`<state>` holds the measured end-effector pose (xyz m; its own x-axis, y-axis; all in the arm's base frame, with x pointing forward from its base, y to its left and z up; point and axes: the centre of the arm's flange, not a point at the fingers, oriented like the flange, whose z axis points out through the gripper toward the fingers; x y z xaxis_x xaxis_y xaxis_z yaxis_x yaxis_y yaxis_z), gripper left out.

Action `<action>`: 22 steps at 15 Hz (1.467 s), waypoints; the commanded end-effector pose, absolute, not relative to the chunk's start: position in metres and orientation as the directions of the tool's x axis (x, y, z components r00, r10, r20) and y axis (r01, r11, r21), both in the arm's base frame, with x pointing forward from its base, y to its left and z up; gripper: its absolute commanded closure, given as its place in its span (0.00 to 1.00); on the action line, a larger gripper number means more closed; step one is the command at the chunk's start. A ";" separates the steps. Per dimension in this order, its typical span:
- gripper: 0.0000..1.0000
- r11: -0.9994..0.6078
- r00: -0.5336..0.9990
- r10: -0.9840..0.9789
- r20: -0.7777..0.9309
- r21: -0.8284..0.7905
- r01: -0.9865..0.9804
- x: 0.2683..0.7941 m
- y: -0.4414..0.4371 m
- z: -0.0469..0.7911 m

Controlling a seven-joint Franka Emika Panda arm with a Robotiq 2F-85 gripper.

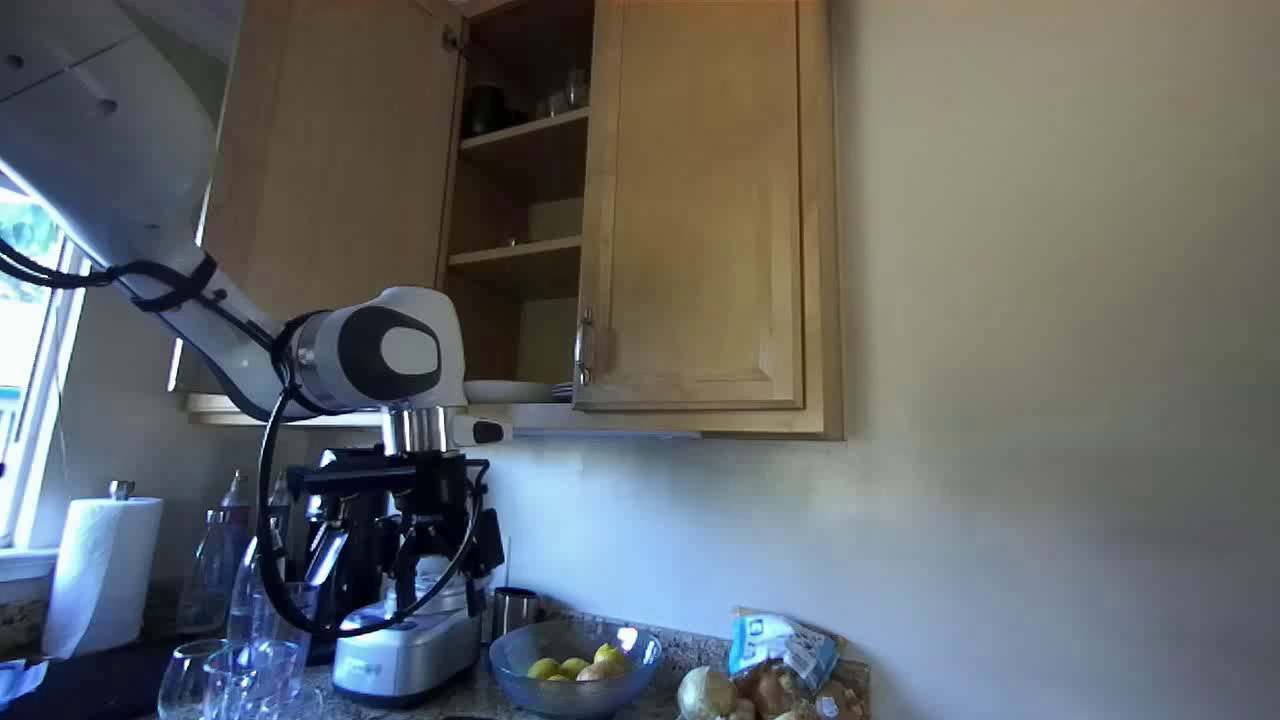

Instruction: Open the top drawer door on the right

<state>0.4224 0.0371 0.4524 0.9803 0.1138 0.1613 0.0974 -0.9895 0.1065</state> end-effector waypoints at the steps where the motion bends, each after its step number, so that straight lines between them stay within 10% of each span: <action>1: 0.00 -0.990 0.980 0.114 0.161 0.106 0.097 0.422 0.037 0.452; 22: 0.00 -0.997 0.774 0.065 0.629 0.072 0.026 0.480 0.039 0.611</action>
